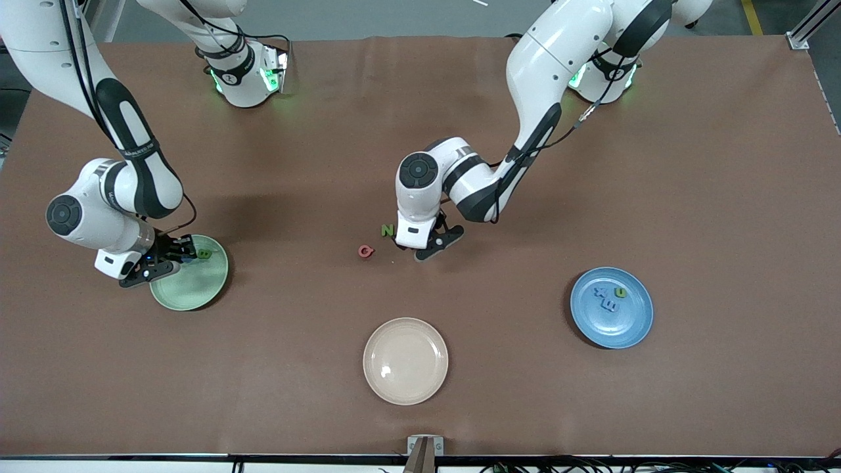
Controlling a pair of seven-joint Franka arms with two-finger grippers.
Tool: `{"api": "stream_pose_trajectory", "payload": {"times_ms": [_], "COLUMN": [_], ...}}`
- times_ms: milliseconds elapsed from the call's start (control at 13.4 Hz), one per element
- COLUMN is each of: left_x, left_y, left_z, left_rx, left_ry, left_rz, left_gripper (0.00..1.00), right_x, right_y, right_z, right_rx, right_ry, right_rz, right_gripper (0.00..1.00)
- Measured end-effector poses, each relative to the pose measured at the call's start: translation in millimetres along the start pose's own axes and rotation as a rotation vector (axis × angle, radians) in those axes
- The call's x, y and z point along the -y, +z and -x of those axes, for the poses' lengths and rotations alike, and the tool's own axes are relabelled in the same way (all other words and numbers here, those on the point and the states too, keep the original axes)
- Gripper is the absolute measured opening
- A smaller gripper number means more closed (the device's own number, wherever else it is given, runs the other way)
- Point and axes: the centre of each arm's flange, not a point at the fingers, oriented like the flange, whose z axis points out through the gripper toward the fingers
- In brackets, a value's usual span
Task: Sort upper and lower case letters into plates
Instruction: 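Place the blue c on the green plate with the right gripper, then grasp the green letter with the left gripper while the right gripper reaches the Q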
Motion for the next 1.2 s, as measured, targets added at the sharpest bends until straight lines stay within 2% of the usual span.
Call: {"api": "stream_pose_trajectory", "payload": {"times_ms": [300,374,599,824,1049,1198], "left_x": [0,0,1,2,-2,-2], "left_y": [0,0,4,10,10,12], "left_z": [0,0,0,-1,-3,-5], "left_rx": [0.0,0.0,0.001,0.003,0.003,0.001], "left_ry": [-0.001,-0.002,-0.003,-0.004,-0.007,-0.01], "left_rz": [0.0,-0.001,-0.006,-0.011,-0.005,-0.005], "left_gripper": [0.52,0.52,0.52,0.52,0.51,0.51], "right_x": [-5,-4,-6,3,53,106], "right_y": [5,5,-9,-55,-108,-126], "right_z": [8,7,-2,-29,-69,-95], "right_rx": [-0.009,-0.01,-0.035,-0.025,0.038,0.054], "right_ry": [-0.006,-0.007,-0.011,0.028,0.133,0.212], "right_rz": [0.006,0.006,0.017,-0.004,-0.037,-0.031], "right_gripper": [0.35,0.42,0.7,1.0,1.0,1.0]}}
